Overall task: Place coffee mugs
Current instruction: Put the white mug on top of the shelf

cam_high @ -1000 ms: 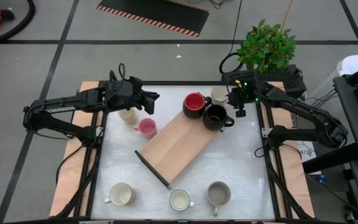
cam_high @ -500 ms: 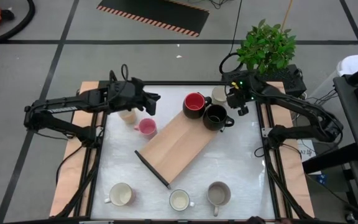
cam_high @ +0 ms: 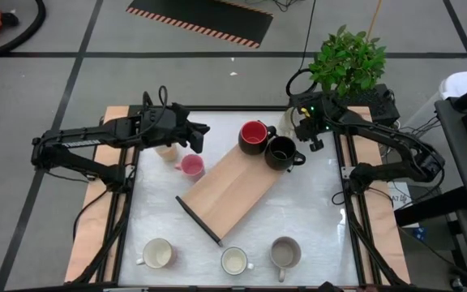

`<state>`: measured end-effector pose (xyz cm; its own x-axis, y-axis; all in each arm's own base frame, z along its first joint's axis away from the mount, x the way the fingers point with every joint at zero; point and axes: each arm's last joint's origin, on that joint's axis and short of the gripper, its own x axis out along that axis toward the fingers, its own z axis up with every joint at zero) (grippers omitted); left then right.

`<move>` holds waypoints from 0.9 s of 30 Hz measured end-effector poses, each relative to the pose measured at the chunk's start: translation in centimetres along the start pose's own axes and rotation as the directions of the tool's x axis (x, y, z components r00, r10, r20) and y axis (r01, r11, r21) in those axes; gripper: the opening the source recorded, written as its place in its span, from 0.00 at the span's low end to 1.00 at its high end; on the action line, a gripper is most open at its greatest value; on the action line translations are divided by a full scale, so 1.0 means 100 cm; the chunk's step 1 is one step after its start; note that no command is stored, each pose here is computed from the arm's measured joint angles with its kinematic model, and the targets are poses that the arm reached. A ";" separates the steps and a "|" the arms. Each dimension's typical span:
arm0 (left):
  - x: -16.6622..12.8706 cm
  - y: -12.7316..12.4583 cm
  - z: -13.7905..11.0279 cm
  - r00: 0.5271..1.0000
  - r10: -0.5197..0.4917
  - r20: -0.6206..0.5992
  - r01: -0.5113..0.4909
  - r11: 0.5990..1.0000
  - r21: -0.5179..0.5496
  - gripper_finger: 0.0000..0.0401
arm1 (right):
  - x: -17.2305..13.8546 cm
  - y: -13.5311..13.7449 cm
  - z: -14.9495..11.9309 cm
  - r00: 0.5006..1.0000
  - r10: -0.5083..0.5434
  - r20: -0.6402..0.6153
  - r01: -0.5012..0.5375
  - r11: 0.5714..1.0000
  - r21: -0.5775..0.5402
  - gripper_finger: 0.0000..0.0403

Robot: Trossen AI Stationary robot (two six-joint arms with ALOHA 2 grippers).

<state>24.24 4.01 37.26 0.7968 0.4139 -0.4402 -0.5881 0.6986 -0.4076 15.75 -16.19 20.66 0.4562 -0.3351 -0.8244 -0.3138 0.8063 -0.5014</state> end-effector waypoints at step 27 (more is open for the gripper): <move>0.000 0.000 0.000 1.000 0.000 -0.001 0.000 0.975 0.224 0.20 | -0.118 0.061 0.028 0.990 -0.140 0.009 0.113 0.829 0.548 0.02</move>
<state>24.24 4.01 37.25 0.7965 0.4134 -0.4412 -0.5421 0.8114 -0.2184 10.75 -5.95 28.10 0.5031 -0.4407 -0.7434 0.2481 0.8977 -0.3642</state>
